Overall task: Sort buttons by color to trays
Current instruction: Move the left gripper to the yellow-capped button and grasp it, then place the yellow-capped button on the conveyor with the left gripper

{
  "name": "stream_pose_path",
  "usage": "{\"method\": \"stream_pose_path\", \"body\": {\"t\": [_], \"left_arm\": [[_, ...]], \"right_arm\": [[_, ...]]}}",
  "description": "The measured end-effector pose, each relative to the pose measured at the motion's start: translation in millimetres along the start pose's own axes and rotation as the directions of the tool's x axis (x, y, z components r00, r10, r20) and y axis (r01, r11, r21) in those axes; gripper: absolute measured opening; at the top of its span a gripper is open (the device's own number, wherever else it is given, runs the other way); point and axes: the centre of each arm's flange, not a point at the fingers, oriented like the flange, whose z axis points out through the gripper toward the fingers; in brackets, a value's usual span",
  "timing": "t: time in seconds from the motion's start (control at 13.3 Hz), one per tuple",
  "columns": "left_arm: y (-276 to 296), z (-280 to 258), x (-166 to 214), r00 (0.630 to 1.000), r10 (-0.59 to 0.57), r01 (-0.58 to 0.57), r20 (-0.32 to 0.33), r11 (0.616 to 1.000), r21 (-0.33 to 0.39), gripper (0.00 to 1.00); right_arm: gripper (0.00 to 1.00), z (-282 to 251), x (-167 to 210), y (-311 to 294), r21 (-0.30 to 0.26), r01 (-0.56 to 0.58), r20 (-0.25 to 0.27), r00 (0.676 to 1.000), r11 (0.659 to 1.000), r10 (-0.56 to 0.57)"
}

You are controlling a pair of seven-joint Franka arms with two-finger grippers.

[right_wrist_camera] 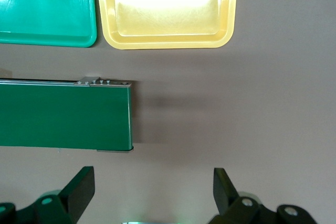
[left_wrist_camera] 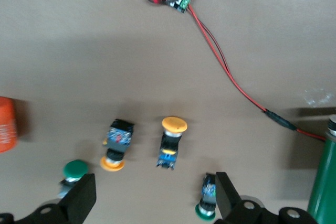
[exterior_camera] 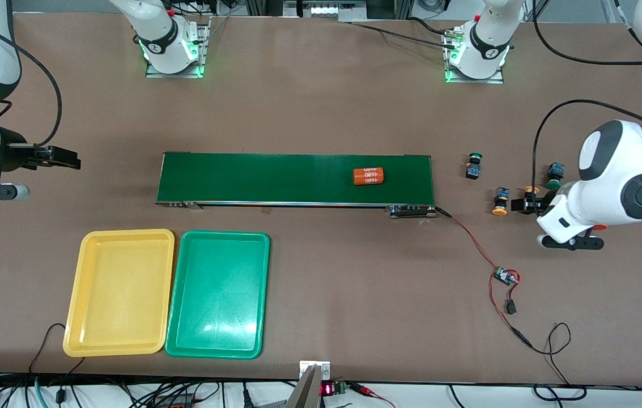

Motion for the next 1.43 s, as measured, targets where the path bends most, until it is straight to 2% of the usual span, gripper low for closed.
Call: {"method": "stream_pose_path", "body": {"t": [0.3, 0.45, 0.68, 0.83, 1.2, 1.28, 1.35, 1.43], "left_arm": [[15, 69, -24, 0.997, -0.041, 0.035, -0.070, 0.995, -0.088, 1.00], [13, 97, -36, 0.995, -0.037, 0.027, -0.090, 0.994, -0.105, 1.00], [9, 109, -42, 0.995, 0.000, -0.005, -0.105, 0.999, -0.046, 1.00], [7, 115, -43, 0.995, -0.005, 0.002, -0.102, 1.000, -0.030, 0.99], [15, 142, -48, 0.993, -0.034, 0.042, -0.117, 0.997, 0.066, 0.98], [18, 147, -49, 0.993, -0.038, 0.046, -0.114, 0.997, 0.067, 0.93], [19, 151, -49, 0.993, -0.041, 0.048, -0.109, 0.997, 0.063, 0.93], [20, 153, -49, 0.994, -0.042, 0.048, -0.105, 0.997, 0.058, 0.84]], "right_arm": [[1.00, 0, 0, 0, 0.000, 0.000, 0.002, 1.000, 1.000, 0.000], [1.00, 1, 0, 0, 0.000, 0.000, 0.003, 1.000, 1.000, 0.000], [1.00, 1, 0, 0, 0.000, 0.001, 0.003, 1.000, 1.000, -0.001], [1.00, 1, 0, 0, 0.000, 0.001, 0.004, 1.000, 1.000, -0.001], [1.00, 2, 0, 0, 0.000, 0.000, 0.005, 1.000, 1.000, 0.000], [1.00, 2, 1, 0, 0.000, 0.000, 0.006, 1.000, 1.000, 0.000], [1.00, 3, 1, 0, 0.000, 0.000, 0.008, 1.000, 1.000, 0.000], [1.00, 4, 1, 0, 0.001, 0.000, 0.009, 1.000, 1.000, 0.000]]}}
